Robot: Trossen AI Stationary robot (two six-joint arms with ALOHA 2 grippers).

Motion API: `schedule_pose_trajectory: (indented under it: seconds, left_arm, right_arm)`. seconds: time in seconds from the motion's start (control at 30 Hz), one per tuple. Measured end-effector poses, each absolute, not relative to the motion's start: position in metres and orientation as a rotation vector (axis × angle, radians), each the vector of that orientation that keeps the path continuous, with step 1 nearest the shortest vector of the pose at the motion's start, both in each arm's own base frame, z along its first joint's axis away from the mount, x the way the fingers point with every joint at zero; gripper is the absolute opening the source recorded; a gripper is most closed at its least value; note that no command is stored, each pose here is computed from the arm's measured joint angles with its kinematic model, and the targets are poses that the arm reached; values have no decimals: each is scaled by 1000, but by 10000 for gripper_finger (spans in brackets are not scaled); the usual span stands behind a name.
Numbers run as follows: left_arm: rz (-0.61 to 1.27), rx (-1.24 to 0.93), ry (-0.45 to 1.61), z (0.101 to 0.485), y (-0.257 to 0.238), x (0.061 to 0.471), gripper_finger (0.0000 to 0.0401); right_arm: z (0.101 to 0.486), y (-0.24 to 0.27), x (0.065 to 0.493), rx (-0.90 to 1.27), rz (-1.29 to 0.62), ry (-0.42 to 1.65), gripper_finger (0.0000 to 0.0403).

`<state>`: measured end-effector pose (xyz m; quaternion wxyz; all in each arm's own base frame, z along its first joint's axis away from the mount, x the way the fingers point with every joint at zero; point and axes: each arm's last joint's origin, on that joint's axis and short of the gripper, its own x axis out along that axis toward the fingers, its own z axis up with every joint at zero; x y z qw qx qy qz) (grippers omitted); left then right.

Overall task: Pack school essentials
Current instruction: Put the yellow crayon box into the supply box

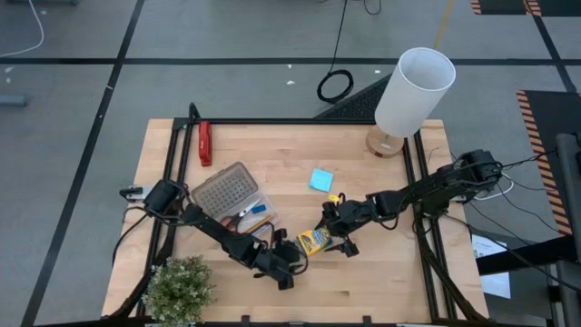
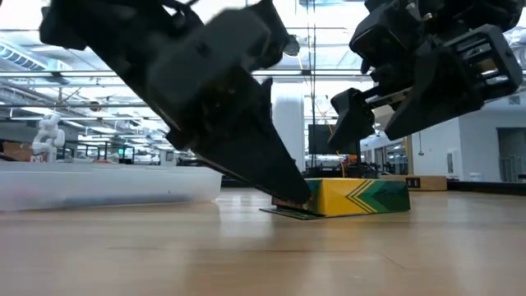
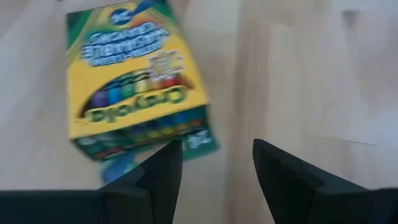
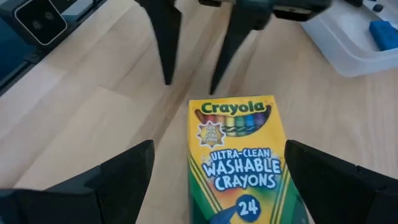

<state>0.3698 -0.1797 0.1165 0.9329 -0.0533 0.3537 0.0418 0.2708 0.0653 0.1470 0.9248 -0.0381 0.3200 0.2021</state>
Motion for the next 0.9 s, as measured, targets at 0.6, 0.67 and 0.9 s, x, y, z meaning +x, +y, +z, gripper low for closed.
schedule_pose_trajectory:
  seconds: [0.6,0.67,0.9]
  left_arm:
    - [130,-84,772,112,-175,367,200]
    - [130,-83,773,112,-175,366,200]
    - [129,-78,774,112,-175,366,200]
  right_arm:
    - [143,63,274,-20,406,662,355]
    - [143,62,274,-24,401,667,355]
    - [130,59,279,-54,376,689,355]
